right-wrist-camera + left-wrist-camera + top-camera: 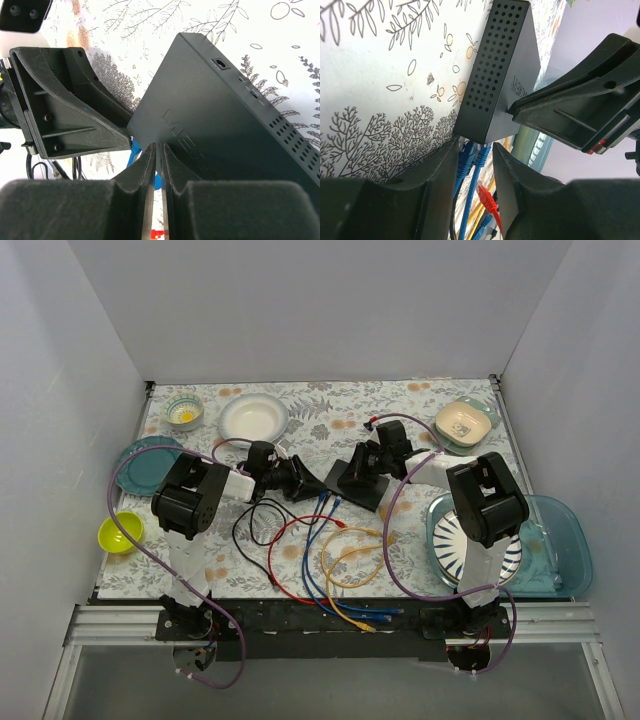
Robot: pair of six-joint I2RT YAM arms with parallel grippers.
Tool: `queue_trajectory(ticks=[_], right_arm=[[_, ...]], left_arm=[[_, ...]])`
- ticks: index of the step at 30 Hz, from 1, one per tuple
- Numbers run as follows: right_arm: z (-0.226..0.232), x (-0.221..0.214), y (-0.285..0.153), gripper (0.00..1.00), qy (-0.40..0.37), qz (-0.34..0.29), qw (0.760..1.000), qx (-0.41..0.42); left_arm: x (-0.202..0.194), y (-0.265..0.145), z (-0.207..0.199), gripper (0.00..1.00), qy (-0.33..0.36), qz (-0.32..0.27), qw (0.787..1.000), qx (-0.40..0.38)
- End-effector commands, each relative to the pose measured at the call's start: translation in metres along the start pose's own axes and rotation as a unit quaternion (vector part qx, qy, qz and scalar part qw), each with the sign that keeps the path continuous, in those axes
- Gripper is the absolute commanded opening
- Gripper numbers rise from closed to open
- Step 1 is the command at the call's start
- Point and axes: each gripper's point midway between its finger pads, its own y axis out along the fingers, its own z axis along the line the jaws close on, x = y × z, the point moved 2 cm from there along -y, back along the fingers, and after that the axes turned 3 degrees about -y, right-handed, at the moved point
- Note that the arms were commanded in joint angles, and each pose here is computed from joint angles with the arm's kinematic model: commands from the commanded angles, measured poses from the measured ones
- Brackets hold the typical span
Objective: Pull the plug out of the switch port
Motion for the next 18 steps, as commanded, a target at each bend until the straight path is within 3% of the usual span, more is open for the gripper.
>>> queue_trajectory(ticks=[1,18], right_arm=[[-0.0217,-0.0175,-0.0048,0.16,0.006,0.016,0.999,-0.047],[-0.0234,-0.0211,-0.0046,0.15,0.013,0.018,0.999,-0.050]], left_arm=[[-0.0142,0.0008,0.0298,0.33,-0.010,0.007,0.998,0.058],[-0.0140,0.0041,0.0349,0.26,0.006,0.011,0.998,0.062]])
